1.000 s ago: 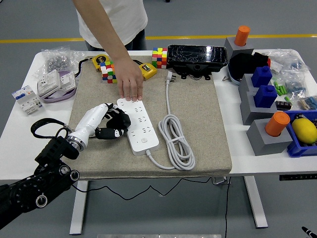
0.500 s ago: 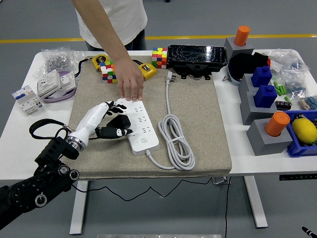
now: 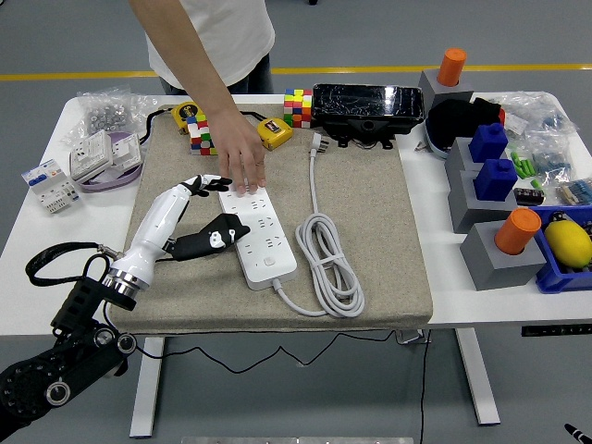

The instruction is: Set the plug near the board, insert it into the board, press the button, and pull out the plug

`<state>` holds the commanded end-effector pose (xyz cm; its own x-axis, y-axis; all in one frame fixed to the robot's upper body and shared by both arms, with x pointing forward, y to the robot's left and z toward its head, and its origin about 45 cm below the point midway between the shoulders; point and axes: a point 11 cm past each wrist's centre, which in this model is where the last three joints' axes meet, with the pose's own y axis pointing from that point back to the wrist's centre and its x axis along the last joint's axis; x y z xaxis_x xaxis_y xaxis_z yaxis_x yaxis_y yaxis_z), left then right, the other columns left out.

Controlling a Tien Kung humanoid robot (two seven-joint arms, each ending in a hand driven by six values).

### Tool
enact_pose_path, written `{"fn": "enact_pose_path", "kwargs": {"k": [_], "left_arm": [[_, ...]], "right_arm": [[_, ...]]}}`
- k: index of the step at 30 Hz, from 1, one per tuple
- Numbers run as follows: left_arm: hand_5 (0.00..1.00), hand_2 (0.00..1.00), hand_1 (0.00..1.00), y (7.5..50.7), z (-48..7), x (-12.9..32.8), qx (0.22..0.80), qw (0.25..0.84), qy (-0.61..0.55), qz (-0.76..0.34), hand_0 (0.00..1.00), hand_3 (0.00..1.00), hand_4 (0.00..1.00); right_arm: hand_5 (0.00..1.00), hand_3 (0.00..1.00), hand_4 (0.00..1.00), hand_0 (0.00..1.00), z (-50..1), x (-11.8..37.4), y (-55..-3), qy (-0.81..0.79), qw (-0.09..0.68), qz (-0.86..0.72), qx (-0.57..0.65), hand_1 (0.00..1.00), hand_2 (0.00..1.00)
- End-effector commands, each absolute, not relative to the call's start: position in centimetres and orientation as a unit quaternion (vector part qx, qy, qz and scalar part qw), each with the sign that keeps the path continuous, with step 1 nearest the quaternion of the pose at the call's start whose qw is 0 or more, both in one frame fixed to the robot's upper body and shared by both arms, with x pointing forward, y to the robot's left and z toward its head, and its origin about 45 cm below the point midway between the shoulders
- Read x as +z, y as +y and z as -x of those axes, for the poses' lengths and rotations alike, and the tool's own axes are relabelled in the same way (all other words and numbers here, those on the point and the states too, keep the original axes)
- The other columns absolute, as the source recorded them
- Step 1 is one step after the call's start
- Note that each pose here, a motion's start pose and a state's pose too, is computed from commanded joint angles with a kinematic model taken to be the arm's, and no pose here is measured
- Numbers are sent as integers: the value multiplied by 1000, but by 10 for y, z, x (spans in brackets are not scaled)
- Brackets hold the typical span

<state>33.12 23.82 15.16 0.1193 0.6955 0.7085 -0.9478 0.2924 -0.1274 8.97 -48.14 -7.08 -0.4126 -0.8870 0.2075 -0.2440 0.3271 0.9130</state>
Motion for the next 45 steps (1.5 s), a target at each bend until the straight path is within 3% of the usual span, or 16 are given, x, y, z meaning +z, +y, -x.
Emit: {"fn": "enact_pose_path", "kwargs": {"k": [18,45], "left_arm": [[632,837,861,238,-308,120,535,741,-330,-238,824,781,947],[644,821,849,212,-324,131,510,758,-333,-232,800,781,946]], "right_arm": [[480,602,977,569,-90,-71,-481,-723,375,-391,-428,664,677],[490,602,974,570,-89,-71,-481,-724,374,-390,-430,663,677]]}}
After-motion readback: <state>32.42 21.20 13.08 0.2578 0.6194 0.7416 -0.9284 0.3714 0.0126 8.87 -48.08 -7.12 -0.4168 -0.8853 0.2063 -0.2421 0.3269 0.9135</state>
